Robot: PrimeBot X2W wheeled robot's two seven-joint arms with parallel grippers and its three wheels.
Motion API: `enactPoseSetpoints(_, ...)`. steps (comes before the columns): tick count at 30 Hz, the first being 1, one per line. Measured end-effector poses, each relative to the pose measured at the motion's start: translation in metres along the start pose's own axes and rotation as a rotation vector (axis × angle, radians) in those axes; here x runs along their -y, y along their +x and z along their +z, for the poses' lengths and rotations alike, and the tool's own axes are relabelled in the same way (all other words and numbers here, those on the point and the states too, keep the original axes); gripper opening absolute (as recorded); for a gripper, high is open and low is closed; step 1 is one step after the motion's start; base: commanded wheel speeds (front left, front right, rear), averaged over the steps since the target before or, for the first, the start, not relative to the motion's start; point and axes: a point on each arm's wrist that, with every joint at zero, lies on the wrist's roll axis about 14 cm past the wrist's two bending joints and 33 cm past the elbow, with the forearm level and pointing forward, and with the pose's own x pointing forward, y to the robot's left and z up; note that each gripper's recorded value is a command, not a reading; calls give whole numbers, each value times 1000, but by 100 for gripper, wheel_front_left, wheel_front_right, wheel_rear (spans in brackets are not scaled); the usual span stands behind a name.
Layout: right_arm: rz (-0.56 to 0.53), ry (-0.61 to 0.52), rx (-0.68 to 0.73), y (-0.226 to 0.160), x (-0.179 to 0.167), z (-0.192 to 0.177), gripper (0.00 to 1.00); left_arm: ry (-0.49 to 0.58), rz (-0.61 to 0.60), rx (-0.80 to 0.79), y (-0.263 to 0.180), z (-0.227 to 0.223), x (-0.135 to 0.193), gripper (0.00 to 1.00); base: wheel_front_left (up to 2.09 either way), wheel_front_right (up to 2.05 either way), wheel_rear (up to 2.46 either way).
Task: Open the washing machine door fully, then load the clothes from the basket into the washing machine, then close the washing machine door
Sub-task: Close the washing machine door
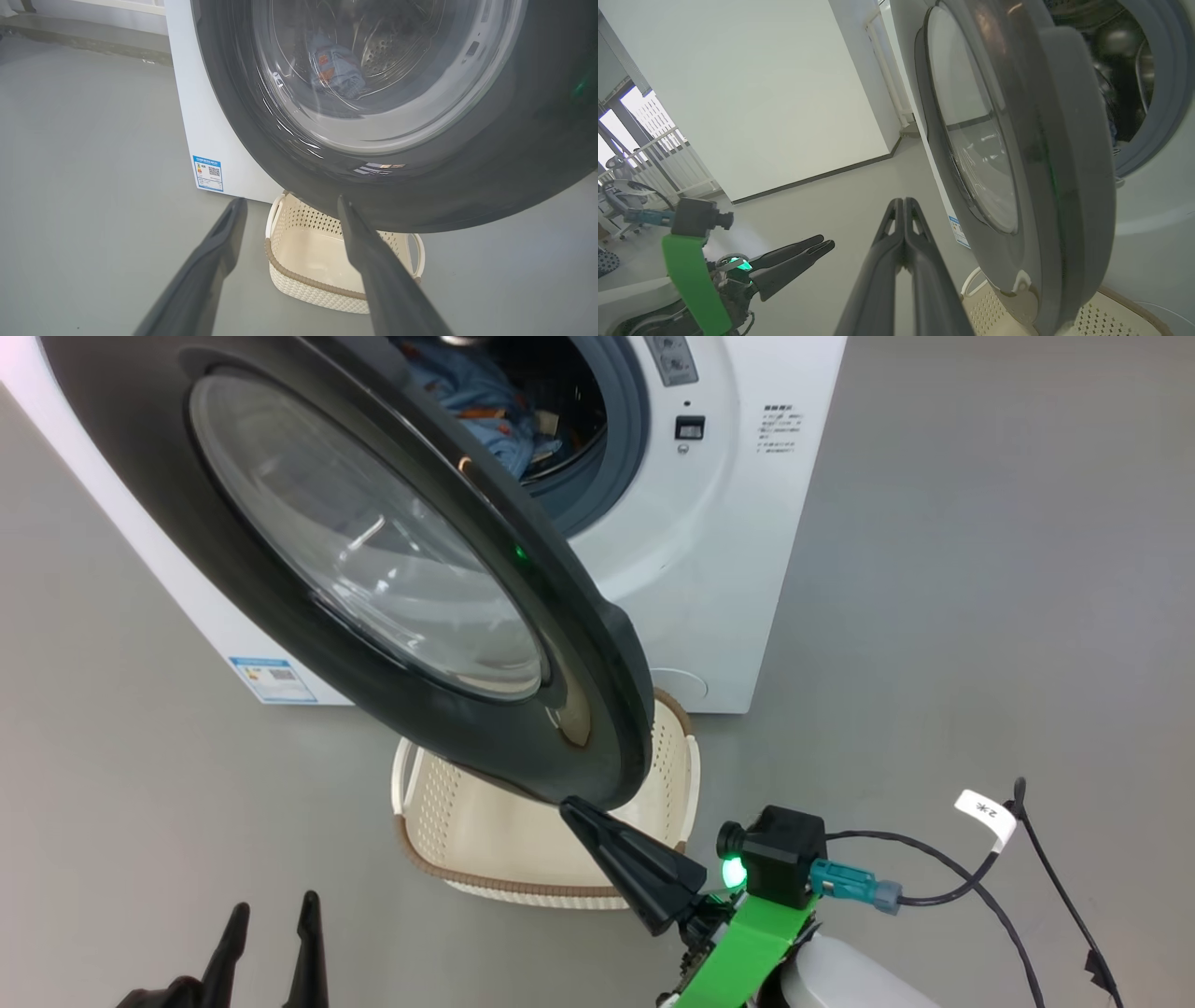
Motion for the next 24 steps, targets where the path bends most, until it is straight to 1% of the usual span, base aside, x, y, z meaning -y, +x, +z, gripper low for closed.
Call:
enactPoseSetpoints(4, -36, 18, -25, 1, 12, -11, 0, 2, 0, -2, 5, 0, 0, 100, 0, 0, 0)
enactPoseSetpoints(9, -61, 20, -36, 5, 26, -14, 0, -5, -4, 3, 12, 1, 2, 100, 0, 0, 0)
enactPoseSetpoints(18, -119, 27, -14, 19, 57, -9, 0, -17, 10, -13, 17, -4, 0, 100, 0, 0, 0)
enactPoseSetpoints(24, -153, 25, 19, 29, 78, 0, 0, -21, 12, 6, 28, 2, 0, 100, 0, 0, 0)
